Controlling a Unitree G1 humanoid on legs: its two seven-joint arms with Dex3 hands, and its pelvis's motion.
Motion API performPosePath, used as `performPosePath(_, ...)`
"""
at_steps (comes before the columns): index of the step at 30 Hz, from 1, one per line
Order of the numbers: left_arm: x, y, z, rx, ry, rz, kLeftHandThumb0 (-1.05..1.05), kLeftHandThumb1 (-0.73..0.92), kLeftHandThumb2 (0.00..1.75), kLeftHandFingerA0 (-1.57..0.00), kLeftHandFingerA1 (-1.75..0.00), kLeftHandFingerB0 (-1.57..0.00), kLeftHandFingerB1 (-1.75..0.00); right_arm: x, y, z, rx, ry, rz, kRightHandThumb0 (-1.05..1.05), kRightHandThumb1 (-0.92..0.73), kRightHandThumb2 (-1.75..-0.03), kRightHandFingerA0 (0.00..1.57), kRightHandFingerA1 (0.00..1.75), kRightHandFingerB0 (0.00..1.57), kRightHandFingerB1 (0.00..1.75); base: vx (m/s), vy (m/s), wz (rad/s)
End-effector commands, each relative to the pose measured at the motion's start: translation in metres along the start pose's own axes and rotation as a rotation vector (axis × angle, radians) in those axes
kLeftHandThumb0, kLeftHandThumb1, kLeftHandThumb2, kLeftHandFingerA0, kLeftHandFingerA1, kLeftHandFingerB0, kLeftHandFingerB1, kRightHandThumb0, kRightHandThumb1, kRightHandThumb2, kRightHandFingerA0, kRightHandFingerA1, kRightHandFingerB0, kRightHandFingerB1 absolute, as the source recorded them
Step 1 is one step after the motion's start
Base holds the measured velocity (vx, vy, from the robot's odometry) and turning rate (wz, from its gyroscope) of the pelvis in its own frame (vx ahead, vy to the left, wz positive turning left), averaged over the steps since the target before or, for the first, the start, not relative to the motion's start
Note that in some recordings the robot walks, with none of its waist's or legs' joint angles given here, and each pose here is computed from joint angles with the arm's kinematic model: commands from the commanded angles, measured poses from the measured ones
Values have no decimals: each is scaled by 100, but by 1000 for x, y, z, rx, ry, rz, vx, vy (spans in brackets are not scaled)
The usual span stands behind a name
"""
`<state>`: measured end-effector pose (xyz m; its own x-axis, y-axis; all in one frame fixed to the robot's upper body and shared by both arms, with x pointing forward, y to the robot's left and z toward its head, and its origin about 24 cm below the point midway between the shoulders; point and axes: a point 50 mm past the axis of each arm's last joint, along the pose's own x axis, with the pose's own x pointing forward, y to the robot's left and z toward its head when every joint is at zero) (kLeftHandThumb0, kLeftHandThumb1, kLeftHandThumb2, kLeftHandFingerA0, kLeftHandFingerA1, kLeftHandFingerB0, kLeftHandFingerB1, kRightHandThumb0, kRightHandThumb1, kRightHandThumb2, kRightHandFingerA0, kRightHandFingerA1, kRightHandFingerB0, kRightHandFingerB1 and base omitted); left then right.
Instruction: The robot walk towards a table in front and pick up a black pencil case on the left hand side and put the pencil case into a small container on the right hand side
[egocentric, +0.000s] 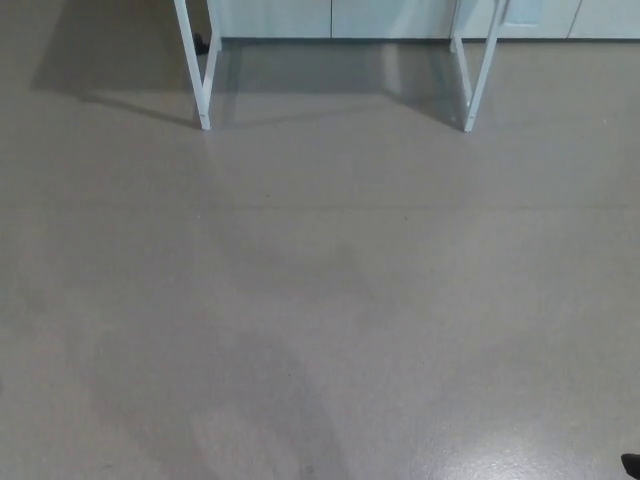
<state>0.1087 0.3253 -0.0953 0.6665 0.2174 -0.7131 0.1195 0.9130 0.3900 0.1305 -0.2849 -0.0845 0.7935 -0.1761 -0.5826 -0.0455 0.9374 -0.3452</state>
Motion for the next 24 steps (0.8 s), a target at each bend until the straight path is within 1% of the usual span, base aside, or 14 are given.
performPosePath(1,-3,6,-1,19,-29,-9,-23,31,84,-37,-60,-16,-50,-4,-5,-1,-3,-28,0,-28,-54,-56,52,47,29,37,0,0,0)
performPosePath(2,-4,5,-4,10,-20,-6,-33,47,54,-47,-40,-31,-32,-5,-4,-4,23,-20,7,-21,-37,-84,43,62,17,50,0,0,0)
performPosePath(6,-3,4,-3,25,-22,-2,-35,47,54,-49,-41,-32,-32,-5,-5,-6,16,-16,9,-21,-37,-84,42,61,17,50,0,0,0)
performPosePath(7,-3,4,-4,50,-24,0,-38,47,55,-51,-43,-33,-33,-6,-5,-8,8,-12,10,-26,-54,-55,51,47,29,37,0,0,0)
performPosePath(10,-4,3,-5,39,-23,-10,-35,48,55,-49,-43,-32,-33,-6,-5,-9,2,-6,11,-27,-54,-55,50,47,29,37,135,0,-6)
performPosePath(12,-3,3,-5,39,-24,-10,-35,48,55,-49,-43,-32,-33,-6,-5,-10,2,-7,11,-27,-54,-55,50,47,29,37,-111,-22,40)
performPosePath(15,-5,4,-6,71,-31,-15,-37,49,55,-49,-42,-31,-33,-6,-4,-10,1,-1,12,-27,-54,-56,50,46,29,37,-76,13,-4)
performPosePath(16,-4,5,-5,74,-28,-9,-38,49,56,-50,-43,-33,-33,-5,-3,-10,2,-2,7,-22,-37,-84,44,62,18,50,0,0,0)
performPosePath(19,-4,6,-5,76,-27,-6,-38,49,56,-50,-43,-33,-33,-5,-2,-10,3,-2,5,-22,-37,-84,44,62,18,50,41,138,-10)
performPosePath(20,-4,4,-6,75,-25,-9,-38,49,56,-50,-43,-33,-33,-5,-4,-10,-7,5,13,-28,-56,-56,51,45,29,37,142,256,-16)
performPosePath(21,-4,4,-6,71,-24,-10,-37,48,55,-50,-43,-33,-33,-5,-4,-10,-6,5,17,-28,-56,-56,50,45,29,36,172,307,-37)
performPosePath(22,-4,4,-7,69,-24,-10,-37,48,55,-50,-43,-33,-33,-5,-4,-10,-6,5,19,-28,-56,-56,50,45,29,36,172,634,58)
performPosePath(24,-5,6,-8,81,-21,-6,-36,48,55,-51,-42,-33,-33,-4,-2,-10,-11,7,26,-28,-56,-56,51,46,29,37,166,629,-16)
